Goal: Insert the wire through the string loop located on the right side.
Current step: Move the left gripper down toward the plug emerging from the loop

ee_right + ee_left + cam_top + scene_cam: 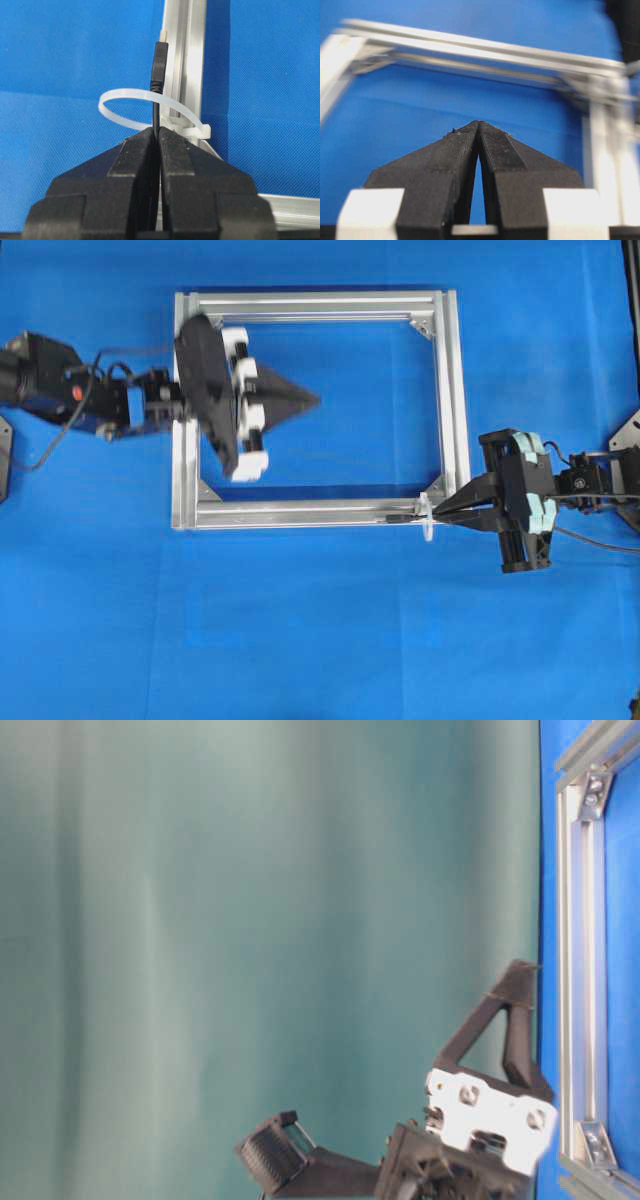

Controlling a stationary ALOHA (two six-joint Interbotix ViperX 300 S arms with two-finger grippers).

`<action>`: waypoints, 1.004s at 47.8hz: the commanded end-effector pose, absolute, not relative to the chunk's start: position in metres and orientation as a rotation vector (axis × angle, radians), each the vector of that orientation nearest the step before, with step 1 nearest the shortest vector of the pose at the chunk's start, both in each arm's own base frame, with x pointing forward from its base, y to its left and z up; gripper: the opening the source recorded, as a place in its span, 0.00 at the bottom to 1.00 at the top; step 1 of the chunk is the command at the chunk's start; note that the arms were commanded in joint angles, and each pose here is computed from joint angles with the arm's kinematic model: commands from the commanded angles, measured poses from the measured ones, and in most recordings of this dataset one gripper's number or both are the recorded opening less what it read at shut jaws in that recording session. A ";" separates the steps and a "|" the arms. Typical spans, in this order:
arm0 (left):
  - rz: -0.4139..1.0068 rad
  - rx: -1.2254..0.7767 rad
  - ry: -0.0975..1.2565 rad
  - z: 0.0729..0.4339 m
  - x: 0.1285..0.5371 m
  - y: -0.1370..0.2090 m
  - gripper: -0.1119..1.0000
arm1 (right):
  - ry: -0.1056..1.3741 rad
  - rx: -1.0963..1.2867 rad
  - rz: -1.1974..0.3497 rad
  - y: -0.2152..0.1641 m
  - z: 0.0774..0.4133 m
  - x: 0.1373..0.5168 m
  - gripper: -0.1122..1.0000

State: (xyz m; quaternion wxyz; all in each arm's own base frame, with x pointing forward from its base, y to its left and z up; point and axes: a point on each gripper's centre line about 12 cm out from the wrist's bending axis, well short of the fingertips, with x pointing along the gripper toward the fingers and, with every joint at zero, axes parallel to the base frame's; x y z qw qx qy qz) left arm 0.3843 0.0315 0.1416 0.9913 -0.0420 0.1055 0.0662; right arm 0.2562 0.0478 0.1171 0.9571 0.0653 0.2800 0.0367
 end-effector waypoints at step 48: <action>-0.106 -0.087 0.197 0.168 0.423 -0.066 0.10 | 0.543 0.139 0.073 0.048 0.123 0.261 0.07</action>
